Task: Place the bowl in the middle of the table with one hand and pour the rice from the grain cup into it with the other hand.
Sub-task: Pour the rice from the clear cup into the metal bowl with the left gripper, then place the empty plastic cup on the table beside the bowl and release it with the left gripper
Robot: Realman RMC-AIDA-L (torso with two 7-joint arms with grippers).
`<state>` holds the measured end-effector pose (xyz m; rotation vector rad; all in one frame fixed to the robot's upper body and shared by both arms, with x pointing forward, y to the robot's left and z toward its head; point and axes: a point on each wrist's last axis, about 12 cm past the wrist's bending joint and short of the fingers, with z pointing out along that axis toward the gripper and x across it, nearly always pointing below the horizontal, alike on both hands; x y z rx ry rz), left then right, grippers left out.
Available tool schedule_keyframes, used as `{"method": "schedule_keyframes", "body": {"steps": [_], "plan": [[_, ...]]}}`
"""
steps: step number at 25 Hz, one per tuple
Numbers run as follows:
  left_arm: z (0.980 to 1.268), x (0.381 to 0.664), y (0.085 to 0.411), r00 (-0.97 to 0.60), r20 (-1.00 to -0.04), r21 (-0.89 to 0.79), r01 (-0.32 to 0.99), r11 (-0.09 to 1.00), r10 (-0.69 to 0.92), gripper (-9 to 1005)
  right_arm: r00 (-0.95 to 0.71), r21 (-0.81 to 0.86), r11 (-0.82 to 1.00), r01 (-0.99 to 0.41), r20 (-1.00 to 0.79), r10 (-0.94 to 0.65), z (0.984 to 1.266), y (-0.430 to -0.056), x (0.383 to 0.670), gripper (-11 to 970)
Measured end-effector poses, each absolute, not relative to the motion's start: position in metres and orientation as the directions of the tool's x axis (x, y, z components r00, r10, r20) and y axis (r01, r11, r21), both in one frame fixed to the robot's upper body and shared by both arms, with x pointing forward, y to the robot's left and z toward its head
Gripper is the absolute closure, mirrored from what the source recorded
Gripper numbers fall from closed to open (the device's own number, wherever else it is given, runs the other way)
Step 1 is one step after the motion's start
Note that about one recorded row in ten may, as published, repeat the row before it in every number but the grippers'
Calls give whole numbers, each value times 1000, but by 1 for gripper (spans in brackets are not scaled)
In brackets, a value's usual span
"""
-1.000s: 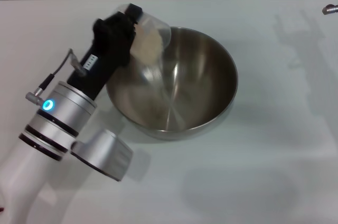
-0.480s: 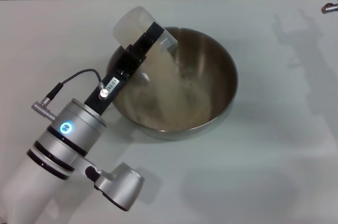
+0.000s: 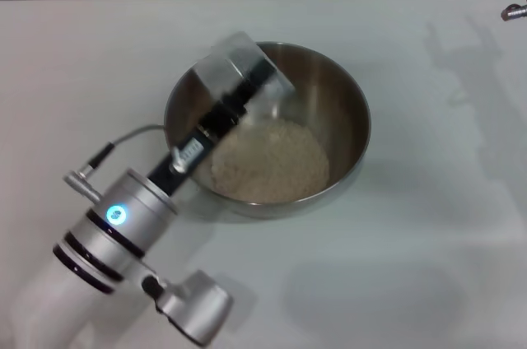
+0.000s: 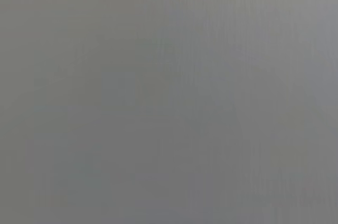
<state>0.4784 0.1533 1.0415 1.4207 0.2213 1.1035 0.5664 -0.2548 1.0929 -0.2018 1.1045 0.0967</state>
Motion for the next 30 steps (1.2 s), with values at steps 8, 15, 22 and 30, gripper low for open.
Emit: {"method": "schedule_keyframes", "body": {"steps": [8, 15, 22, 30], "plan": [[1037, 483, 157, 522, 449, 875, -421, -239, 725, 977, 463, -115, 977, -177, -886, -20, 1094, -255, 565, 287], [1040, 486, 159, 506, 423, 885, -410, -222, 752, 977, 463, -116, 977, -178, -886, -21, 1094, -255, 565, 287], [1042, 487, 157, 519, 319, 926, -349, -144, 793, 977, 462, -113, 977, -180, -887, -18, 1094, -255, 565, 287], [1061, 496, 161, 499, -289, 910, -121, 396, 817, 978, 452, -111, 978, -178, -892, -19, 1093, -256, 566, 287]]}}
